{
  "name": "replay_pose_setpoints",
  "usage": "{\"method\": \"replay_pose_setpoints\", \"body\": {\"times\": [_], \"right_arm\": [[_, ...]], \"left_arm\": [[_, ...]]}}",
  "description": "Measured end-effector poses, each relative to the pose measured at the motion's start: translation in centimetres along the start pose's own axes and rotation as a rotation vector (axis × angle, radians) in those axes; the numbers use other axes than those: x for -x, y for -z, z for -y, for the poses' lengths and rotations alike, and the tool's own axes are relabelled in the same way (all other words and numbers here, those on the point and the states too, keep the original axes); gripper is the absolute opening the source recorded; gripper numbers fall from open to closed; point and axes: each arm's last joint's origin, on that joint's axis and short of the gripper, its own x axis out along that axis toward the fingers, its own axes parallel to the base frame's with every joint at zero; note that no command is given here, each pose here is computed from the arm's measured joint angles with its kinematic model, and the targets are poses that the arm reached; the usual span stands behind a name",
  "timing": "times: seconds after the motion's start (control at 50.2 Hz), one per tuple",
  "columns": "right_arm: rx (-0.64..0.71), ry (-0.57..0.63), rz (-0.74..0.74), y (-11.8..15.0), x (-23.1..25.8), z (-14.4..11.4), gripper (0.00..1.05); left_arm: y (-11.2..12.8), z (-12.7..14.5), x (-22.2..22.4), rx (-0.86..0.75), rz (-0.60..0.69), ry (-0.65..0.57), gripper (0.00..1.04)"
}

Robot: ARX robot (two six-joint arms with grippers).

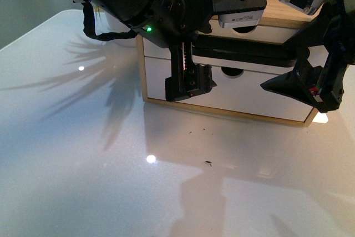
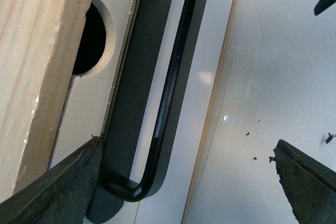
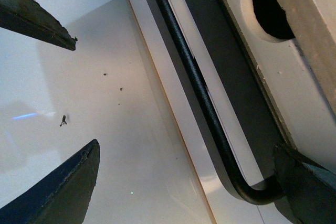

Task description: Pull drawer

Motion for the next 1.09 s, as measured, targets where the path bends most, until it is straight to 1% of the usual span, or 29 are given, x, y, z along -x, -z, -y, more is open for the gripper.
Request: {"method": "replay_pose_setpoints", "body": {"times": [0.299,0.398,0.637,0.816,0.975,1.095], "right_arm": [[0.005,-0.016,0.002,-0.1,-1.0,-0.3,0.96],[0.006,-0.019,0.001,-0.1,-1.3,-0.4,0.96],[0.006,-0.019,-0.005,0.1,-1.6,-0.4,0.96],[0.012,-0.026,-0.014,0.2,-1.8,-0.5,0.96],[0.025,-0.090,-0.035,0.3,-1.7,-1.2,0.96],[0.048,-0.169,-0.055,0.2,-0.9,-1.9,0.96]], "left_arm": [[0.5,0.4,-0.6,-0.009,-0.023,0.014,0.97],[0.7,0.8,-1.1,-0.013,-0.035,0.038,0.97],[0.2,1.4,-1.5,-0.040,-0.040,0.062,0.97],[0.3,1.6,-1.7,-0.051,-0.045,0.066,0.97],[0.3,2.1,-1.5,-0.082,-0.058,0.109,0.97],[0.1,3.0,-0.6,-0.101,-0.060,0.149,0.97]]}}
